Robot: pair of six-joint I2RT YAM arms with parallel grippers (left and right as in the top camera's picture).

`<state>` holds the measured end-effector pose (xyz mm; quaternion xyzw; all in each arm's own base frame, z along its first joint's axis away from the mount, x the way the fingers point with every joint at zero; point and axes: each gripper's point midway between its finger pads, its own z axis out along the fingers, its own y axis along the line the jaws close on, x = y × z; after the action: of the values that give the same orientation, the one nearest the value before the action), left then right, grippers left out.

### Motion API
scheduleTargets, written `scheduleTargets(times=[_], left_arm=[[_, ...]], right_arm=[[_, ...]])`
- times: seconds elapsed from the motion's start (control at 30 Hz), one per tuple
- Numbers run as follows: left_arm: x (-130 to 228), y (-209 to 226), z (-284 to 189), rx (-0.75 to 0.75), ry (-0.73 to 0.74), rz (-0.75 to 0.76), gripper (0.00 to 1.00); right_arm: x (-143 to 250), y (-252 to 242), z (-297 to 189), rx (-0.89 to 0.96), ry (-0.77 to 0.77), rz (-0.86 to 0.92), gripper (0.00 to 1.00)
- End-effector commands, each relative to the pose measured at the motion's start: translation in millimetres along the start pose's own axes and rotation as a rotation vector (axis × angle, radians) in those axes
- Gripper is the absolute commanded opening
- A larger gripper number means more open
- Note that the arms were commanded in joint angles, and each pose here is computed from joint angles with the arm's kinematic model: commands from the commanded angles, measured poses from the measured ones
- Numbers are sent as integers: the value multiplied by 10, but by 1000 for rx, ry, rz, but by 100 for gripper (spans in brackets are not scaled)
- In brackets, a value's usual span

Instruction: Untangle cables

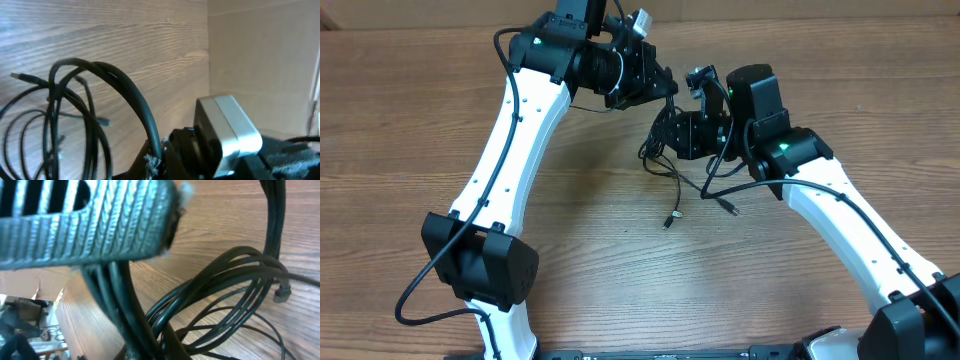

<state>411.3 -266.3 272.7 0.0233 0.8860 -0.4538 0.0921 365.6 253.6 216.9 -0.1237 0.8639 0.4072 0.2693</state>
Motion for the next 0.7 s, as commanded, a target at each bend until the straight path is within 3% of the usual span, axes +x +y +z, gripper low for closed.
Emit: scheduleTargets(times=[0.0, 0.03, 0.07, 0.13, 0.27, 0.43, 0.57, 0.67], left_arm=[[-36, 269, -78, -146, -33, 136, 22], [-44, 323, -96, -171, -36, 157, 28], [-39, 392, -114, -206, -31, 199, 47], [6, 486, -133, -255, -2, 294, 62], [103, 514, -137, -254, 56, 433, 62], [248, 301, -53, -79, 111, 591, 54], [312, 380, 22, -57, 138, 636, 51], [444, 311, 65, 69, 166, 689, 50]], right_arm=[[-151, 7, -159, -76, -19, 43, 4], [-149, -5, -180, -84, -15, 61, 4], [-148, -80, -226, -76, -10, 128, 4], [-154, -225, -300, -48, -11, 230, 4], [-155, -276, -362, -59, -5, 318, 4], [-99, -200, -367, -100, 28, 332, 4], [-82, -152, -374, -127, 42, 334, 4], [-83, -151, -375, -130, 43, 334, 4]])
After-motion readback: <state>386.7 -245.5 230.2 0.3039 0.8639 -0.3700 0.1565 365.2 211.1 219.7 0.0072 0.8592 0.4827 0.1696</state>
